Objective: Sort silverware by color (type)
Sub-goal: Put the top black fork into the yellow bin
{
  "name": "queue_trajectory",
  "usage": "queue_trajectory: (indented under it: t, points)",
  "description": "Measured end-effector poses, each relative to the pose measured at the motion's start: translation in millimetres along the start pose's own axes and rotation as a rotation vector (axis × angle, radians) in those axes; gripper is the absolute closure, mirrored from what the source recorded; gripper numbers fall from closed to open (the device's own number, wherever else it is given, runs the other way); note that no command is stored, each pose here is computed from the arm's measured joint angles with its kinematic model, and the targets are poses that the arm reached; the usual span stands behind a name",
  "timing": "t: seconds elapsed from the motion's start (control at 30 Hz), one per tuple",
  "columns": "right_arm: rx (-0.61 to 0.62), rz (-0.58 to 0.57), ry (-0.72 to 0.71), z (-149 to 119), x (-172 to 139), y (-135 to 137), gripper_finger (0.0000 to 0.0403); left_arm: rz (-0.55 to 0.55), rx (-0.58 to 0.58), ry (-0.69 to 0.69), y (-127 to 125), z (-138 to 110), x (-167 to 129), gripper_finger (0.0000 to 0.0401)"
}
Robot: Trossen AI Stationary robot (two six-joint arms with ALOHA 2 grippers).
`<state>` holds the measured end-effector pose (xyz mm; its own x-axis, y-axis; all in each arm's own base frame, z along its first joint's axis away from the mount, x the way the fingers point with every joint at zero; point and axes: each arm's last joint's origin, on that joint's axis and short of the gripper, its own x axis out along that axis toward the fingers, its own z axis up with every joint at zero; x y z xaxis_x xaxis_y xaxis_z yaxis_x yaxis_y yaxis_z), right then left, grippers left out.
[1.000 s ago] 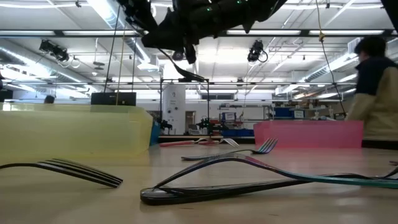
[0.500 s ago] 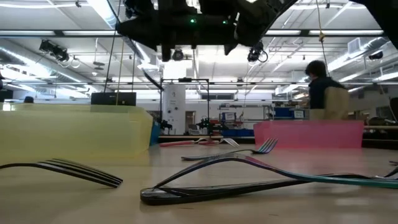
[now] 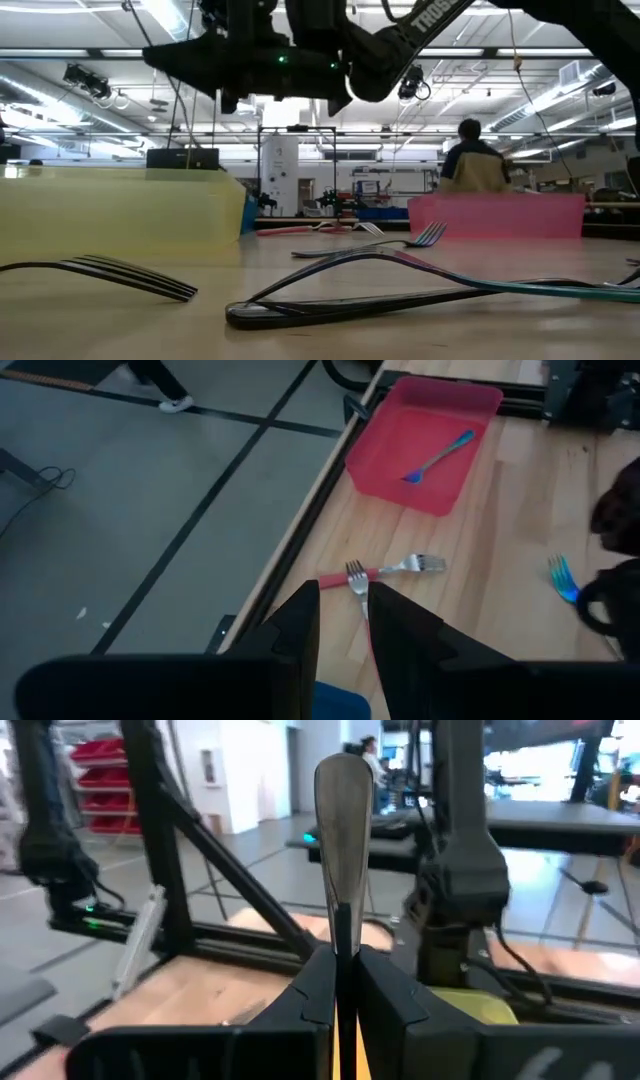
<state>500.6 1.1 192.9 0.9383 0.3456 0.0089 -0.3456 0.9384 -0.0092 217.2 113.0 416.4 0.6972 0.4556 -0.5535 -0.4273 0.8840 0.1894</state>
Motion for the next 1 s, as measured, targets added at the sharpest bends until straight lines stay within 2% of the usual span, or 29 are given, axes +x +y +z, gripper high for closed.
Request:
queue_trajectory:
  t: [0.6,1.0]
  points:
    - [-0.081,0.004,0.114,-13,-1,0,0.0371,-0.002,0.002,0.006,-1,-1,0,0.0312]
    - [-0.062,-0.016,0.169,-18,-4,-6,0.0351,-0.002,0.002,0.006,-1,-1,0,0.0312]
